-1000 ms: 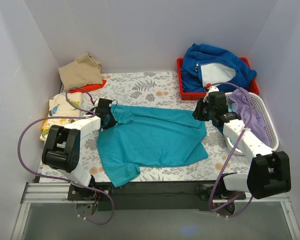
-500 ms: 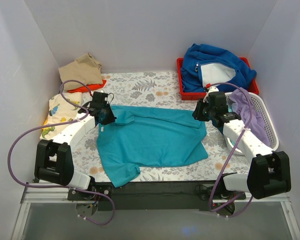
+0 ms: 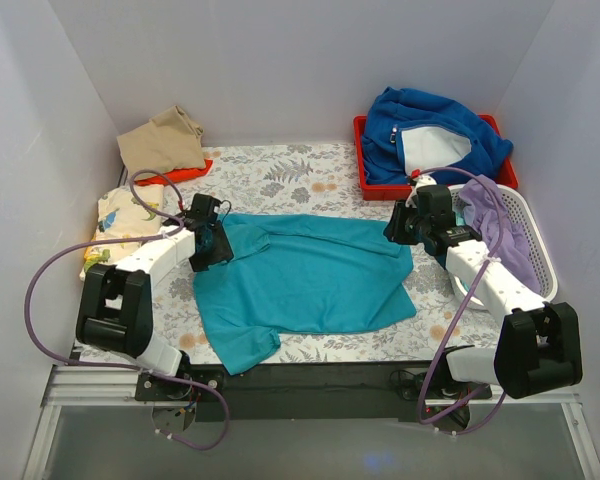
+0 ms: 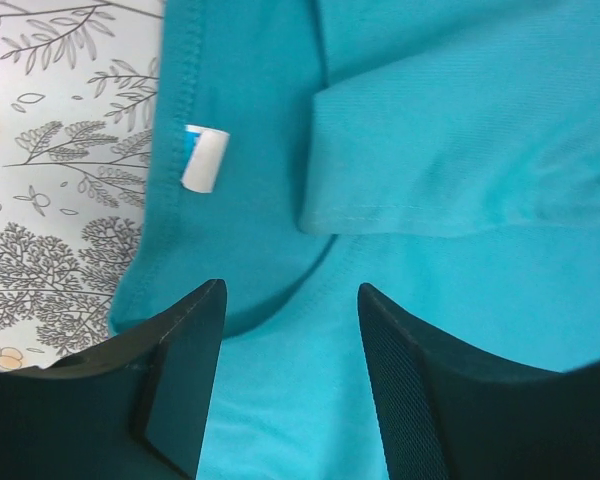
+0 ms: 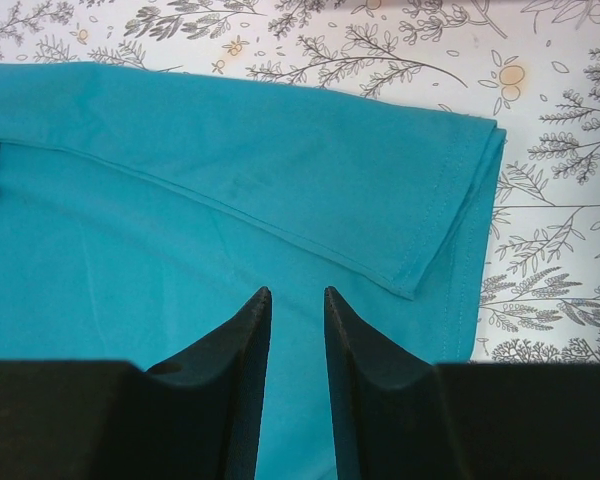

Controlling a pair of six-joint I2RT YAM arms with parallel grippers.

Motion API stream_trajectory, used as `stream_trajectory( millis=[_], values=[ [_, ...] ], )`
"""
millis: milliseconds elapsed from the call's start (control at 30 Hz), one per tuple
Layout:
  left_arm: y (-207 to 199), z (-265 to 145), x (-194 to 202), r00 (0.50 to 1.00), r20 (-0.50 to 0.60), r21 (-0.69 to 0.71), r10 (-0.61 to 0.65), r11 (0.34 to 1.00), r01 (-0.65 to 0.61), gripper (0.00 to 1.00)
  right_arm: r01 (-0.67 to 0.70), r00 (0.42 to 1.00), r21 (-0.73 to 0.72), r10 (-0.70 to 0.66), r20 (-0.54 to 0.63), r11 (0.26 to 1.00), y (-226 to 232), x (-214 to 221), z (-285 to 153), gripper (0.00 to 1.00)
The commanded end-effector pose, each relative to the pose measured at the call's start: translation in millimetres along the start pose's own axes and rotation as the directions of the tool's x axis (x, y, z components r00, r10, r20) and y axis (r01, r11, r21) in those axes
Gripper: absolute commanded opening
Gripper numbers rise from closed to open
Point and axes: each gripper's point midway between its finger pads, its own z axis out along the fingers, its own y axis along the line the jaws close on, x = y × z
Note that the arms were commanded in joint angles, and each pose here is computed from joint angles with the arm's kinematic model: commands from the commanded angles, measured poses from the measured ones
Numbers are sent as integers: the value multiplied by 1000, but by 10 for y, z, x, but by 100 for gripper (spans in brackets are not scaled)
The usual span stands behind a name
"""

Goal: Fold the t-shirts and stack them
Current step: Fold the tshirt

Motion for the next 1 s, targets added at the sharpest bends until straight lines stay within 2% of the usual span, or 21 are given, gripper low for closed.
stream_trajectory(
  millis=[0, 100, 133, 200, 267, 333, 367, 433, 633, 667, 967],
  values=[
    [37, 3, -159, 999, 50, -34, -1, 999, 2, 55, 15, 1000, -73, -13, 27, 997, 138, -47, -50, 34],
    [-189, -34, -321, 997, 71, 53, 6, 999, -9, 56, 6, 1000, -284, -4, 10, 959, 528, -57, -47, 35],
    [-244, -56, -366, 997, 81, 76, 2, 997, -8, 56, 0, 1000, -287, 3, 8, 958, 540, -57, -4, 35],
    [-366, -76, -490, 994, 106, 117, -4, 993, -8, 56, -21, 999, -399, 4, -43, 917, 831, 16, 28, 34],
    [-466, -89, -565, 993, 121, 156, -10, 988, -9, 57, -2, 999, -498, -16, -31, 867, 1174, -22, 18, 34],
    [-549, -120, -627, 991, 133, 190, -11, 982, -14, 57, -36, 996, -526, -9, -84, 850, 1359, 69, 129, 34],
    [-602, -127, -656, 990, 140, 213, -14, 977, -16, 57, -17, 997, -571, -28, -70, 820, 1583, 19, 117, 35],
    [-648, -137, -693, 989, 145, 229, -17, 973, -17, 57, -45, 992, -584, -35, -125, 811, 1751, 127, 274, 35],
    [-668, -207, -731, 985, 169, 249, -28, 968, -15, 61, -78, 984, -638, -45, -175, 766, 2325, 239, 624, 35],
    [-666, -220, -731, 984, 174, 252, -29, 968, -16, 67, -90, 981, -640, -44, -191, 763, 2420, 275, 660, 35],
    [-679, -313, -755, 979, 202, 275, -13, 960, -44, 69, -120, 967, -621, -52, -251, 774, 2796, 513, 1076, 36]
  ],
)
